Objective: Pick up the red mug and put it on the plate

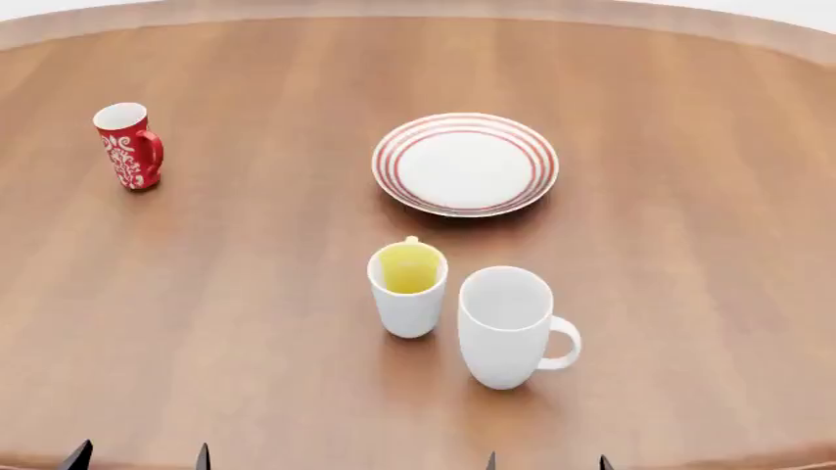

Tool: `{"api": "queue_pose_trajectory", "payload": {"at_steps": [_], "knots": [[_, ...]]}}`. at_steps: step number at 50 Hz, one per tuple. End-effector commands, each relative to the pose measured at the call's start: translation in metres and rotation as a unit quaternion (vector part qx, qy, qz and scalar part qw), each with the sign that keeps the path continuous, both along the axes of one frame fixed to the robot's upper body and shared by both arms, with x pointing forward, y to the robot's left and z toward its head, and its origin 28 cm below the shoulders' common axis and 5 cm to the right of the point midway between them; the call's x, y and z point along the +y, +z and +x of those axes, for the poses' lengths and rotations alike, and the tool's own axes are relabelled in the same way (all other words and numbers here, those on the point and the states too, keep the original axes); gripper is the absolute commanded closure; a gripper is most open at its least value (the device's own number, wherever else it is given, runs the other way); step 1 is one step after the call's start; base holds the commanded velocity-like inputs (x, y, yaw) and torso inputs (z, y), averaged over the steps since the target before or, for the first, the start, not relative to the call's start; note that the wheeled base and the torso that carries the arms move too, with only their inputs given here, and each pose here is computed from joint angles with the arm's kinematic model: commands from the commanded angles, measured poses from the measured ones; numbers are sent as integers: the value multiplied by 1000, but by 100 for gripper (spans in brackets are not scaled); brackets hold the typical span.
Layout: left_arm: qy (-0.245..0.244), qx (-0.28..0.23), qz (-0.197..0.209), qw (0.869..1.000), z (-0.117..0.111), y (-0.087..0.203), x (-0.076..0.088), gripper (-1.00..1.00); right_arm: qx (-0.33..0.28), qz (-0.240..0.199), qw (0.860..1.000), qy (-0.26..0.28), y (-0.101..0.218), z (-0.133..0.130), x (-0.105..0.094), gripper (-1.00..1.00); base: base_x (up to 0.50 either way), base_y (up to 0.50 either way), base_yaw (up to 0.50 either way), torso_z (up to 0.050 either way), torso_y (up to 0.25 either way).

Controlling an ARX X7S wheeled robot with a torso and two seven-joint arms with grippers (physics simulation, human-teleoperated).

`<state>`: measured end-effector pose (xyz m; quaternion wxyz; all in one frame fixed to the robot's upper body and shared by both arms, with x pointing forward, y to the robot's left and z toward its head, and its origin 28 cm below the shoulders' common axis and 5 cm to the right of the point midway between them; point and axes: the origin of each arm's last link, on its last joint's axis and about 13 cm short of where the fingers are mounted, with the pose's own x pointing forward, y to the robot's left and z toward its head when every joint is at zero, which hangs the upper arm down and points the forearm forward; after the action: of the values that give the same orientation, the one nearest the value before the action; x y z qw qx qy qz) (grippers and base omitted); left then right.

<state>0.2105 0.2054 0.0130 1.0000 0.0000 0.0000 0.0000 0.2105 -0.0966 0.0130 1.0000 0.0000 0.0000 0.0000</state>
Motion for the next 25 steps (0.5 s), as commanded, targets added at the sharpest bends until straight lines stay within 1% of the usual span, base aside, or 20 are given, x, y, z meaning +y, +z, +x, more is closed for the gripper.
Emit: {"api": "queue_pose_trajectory", "payload": {"at_steps": [1,15,16,17,25], "knots": [[0,0,1,1000,0,0,0,-100,0,-6,1000,2,-1,-1,1,-100,0,0,0,0,0],[-2,-2,1,1000,-2,1,-1,-100,-1,-8,1000,5,0,-2,2,-100,0,0,0,0,0],[12,42,-1,999,6,-6,-2,-100,13,-9,1000,10,0,0,3,-100,0,0,0,0,0],[-6,23,-2,1000,0,-1,-2,-100,4,-7,1000,8,2,-1,2,-100,0,0,0,0,0],[-3,23,0,1000,0,-1,-1,-100,5,-7,1000,9,2,-1,3,-100,0,0,0,0,0]]}}
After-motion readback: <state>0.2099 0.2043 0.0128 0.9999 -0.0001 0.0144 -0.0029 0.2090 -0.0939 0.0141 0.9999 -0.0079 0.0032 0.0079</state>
